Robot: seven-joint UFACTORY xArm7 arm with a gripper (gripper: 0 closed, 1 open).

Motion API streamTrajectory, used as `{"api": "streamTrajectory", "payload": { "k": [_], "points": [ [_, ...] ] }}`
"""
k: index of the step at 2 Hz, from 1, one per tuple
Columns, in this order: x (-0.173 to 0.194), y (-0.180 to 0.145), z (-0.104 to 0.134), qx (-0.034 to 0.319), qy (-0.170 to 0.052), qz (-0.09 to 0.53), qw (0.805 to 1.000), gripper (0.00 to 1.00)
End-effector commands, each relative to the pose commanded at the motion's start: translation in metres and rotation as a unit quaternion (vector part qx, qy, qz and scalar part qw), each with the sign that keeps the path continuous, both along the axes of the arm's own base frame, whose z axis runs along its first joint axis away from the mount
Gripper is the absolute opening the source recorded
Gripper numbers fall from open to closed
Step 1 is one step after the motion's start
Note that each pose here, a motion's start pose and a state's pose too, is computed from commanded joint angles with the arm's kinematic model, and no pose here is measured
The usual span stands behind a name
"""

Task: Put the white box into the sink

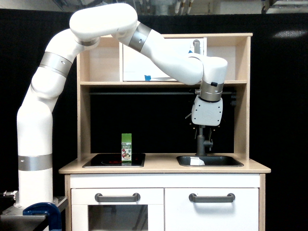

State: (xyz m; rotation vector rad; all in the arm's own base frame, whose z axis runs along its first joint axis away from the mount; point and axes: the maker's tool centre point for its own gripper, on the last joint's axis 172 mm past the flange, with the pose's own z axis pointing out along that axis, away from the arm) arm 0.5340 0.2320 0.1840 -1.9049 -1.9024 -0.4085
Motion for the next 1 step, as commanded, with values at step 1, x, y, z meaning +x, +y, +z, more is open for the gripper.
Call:
{"api": "streamTrajectory", "payload": {
  "k": [1],
  "points": [
    [-0.053,-0.049,0.036,0.0,0.0,0.0,1.0,1.0]
  ]
}}
